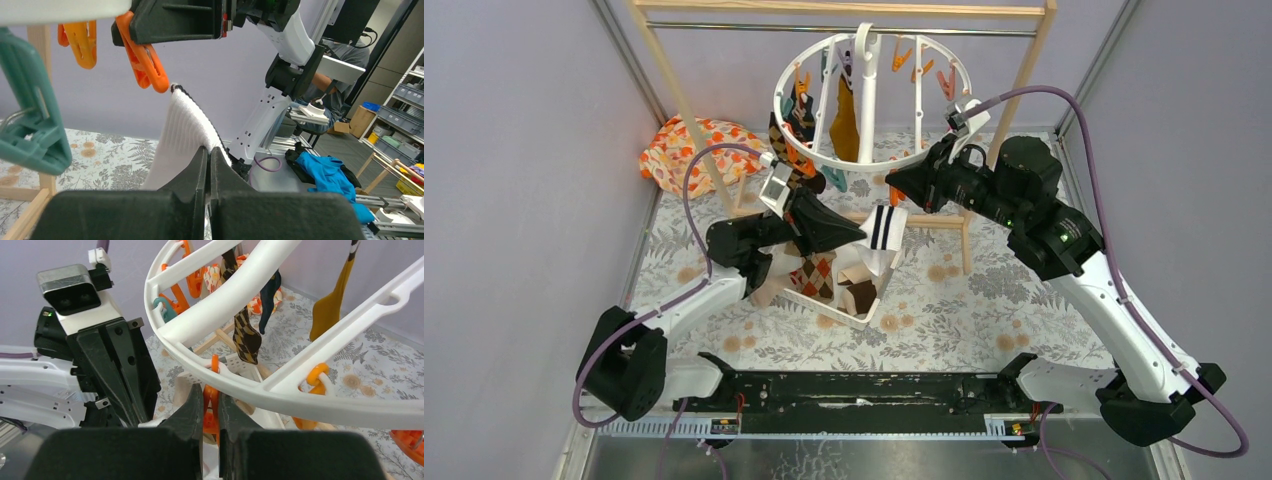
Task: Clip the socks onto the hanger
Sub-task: Clamp the sock onto the hanger, then open the clamp at the hanger.
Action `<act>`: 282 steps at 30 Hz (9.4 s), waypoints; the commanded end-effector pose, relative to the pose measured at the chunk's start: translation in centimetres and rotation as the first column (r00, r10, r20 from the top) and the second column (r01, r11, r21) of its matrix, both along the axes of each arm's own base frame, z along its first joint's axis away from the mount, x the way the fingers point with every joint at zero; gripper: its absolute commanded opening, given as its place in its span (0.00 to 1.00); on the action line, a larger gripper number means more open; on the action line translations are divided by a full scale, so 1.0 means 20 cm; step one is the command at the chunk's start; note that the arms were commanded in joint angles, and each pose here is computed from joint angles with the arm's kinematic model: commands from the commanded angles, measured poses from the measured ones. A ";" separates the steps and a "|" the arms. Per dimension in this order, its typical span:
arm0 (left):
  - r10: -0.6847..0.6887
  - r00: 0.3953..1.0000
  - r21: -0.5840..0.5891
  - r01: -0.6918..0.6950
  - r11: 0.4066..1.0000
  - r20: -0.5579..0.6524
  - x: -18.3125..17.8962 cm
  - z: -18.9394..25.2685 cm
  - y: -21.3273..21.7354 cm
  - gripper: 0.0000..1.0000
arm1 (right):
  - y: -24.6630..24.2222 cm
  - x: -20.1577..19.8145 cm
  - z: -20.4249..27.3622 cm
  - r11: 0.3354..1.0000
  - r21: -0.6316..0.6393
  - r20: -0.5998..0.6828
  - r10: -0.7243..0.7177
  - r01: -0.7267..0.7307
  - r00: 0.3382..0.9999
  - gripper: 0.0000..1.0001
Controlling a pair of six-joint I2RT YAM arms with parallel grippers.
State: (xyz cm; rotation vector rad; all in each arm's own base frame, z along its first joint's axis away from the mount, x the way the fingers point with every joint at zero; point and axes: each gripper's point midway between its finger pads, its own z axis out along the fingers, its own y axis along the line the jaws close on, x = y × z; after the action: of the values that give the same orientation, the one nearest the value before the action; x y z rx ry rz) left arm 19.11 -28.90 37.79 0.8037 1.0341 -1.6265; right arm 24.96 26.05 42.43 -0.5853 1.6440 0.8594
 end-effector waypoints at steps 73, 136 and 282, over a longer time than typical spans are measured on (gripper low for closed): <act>-0.014 0.992 -0.078 0.024 0.997 0.129 -0.04 0.03 0.06 0.00 | 0.08 -0.17 0.08 0.966 0.100 0.001 0.240 -0.239 0.971 0.00; 0.099 0.956 -0.168 -0.054 0.984 0.275 -0.04 0.19 0.10 0.00 | 0.10 -0.26 0.15 0.830 0.287 0.001 0.499 -0.479 0.866 0.00; 0.873 0.436 -0.071 -0.885 0.460 0.220 0.22 -0.21 0.35 0.99 | 0.18 -0.19 0.08 0.978 0.162 0.054 0.125 -0.132 0.991 0.69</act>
State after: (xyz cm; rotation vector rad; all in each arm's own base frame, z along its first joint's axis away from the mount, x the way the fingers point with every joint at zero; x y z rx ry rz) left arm 24.58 -22.39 27.47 0.3581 1.3067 -0.5142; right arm 19.99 30.02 40.79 -0.6189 1.5894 1.1542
